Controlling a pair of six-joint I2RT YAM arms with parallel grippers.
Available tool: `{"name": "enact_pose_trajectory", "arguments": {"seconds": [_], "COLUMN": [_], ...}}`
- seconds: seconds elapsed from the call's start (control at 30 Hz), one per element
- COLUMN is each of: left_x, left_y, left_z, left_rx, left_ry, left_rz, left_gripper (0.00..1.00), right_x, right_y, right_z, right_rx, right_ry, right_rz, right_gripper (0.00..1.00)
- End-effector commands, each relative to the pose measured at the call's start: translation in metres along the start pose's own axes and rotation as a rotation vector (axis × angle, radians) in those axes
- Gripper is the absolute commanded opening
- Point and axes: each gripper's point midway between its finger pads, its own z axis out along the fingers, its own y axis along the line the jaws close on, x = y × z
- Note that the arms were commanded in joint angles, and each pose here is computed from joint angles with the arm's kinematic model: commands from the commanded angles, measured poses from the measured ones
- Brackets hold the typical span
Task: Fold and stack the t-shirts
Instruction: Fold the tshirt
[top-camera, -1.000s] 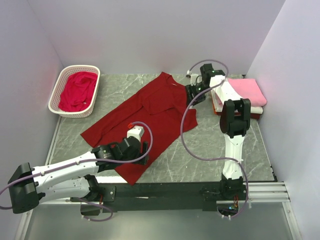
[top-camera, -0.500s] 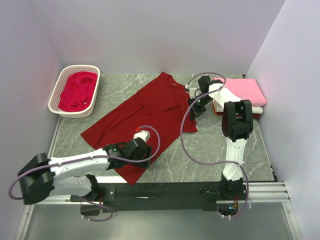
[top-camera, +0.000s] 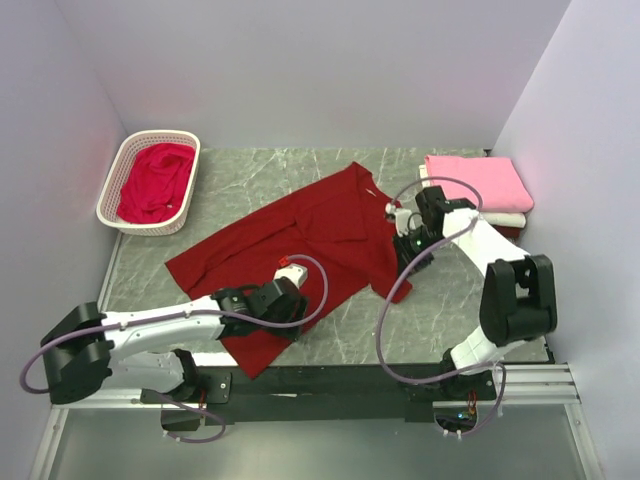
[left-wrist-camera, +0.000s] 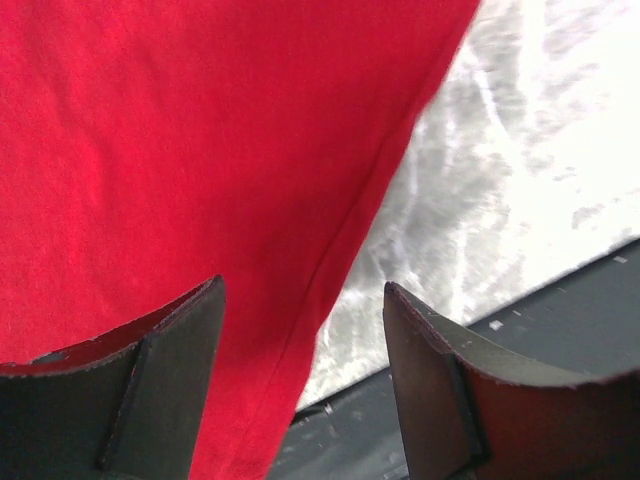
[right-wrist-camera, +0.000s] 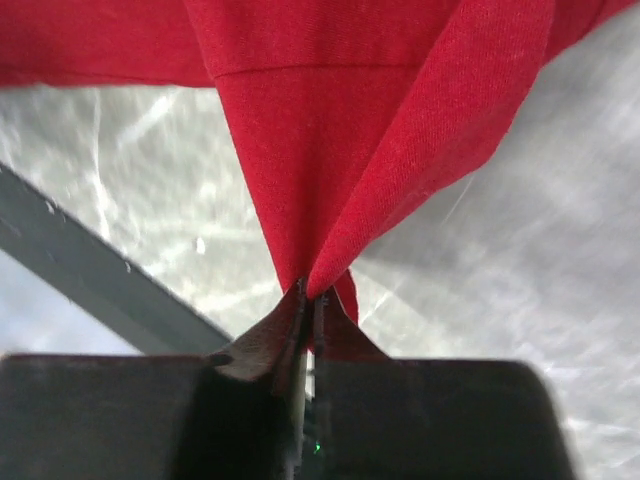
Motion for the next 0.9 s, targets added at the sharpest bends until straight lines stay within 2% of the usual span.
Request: {"name": "enact_pose_trajectory", "arguments": {"seconds": [0.0, 0.03, 0.07, 0.1, 0.2, 0.27, 0.3, 0.33, 0.4, 0.43, 0.5, 0.57, 0.67, 0.73, 0.87], "left_x": [-0.013, -0.013, -0.013, -0.014, -0.015, -0.009, -0.003, 0.001, 0.009, 0.013, 0.023, 0.029, 0.031, 0.029, 0.026], "left_y": [-0.011, -0.012, -0.013, -0.015, -0.024, -0.029, -0.029, -0.033, -0.032, -0.033, -0.026, -0.020, -0.016, -0.021, -0.025], "left_z": [-0.018, -0.020, -0.022, -0.025, -0.030, -0.029, -0.026, -0.026, -0.021, -0.020, -0.012, -0.008, -0.001, -0.001, -0.004], "left_rx": [0.059, 0.066, 0.074, 0.087, 0.132, 0.152, 0.146, 0.158, 0.135, 0.129, 0.069, 0.012, -0.042, -0.033, -0.024], "left_ry": [-0.047, -0.048, -0.050, -0.055, -0.044, -0.007, 0.028, 0.053, 0.101, 0.119, 0.162, 0.187, 0.185, 0.176, 0.157], "left_rz": [-0.001, -0.005, -0.006, -0.010, -0.018, -0.014, -0.009, -0.007, 0.001, 0.005, 0.014, 0.020, 0.027, 0.028, 0.030], "left_gripper": [0.70, 0.70, 0.70, 0.70, 0.71, 0.71, 0.71, 0.70, 0.71, 0.70, 0.70, 0.70, 0.69, 0.69, 0.68], "right_x": [0.017, 0.020, 0.018, 0.015, 0.000, -0.016, -0.022, -0.030, -0.038, -0.040, -0.035, -0.027, -0.023, -0.022, -0.005], "right_y": [0.009, 0.010, 0.010, 0.008, -0.004, -0.017, -0.024, -0.032, -0.041, -0.041, -0.042, -0.049, -0.070, -0.075, -0.078], "right_z": [-0.015, -0.016, -0.023, -0.028, -0.049, -0.069, -0.076, -0.086, -0.084, -0.085, -0.058, -0.031, -0.008, -0.003, 0.003], "right_rx": [0.023, 0.029, 0.048, 0.070, 0.164, 0.228, 0.251, 0.274, 0.238, 0.207, 0.076, 0.023, 0.025, 0.030, 0.009], "right_ry": [-0.019, -0.020, -0.047, -0.067, -0.135, -0.190, -0.206, -0.237, -0.246, -0.240, -0.154, -0.090, -0.071, -0.054, -0.004], "right_rz": [-0.026, -0.024, -0.034, -0.035, -0.097, -0.145, -0.200, -0.217, -0.241, -0.228, -0.180, -0.121, -0.038, -0.021, 0.001], "right_gripper": [0.10, 0.15, 0.24, 0.40, 0.59, 0.66, 0.76, 0.82, 0.90, 0.90, 0.90, 0.90, 0.79, 0.68, 0.62]}}
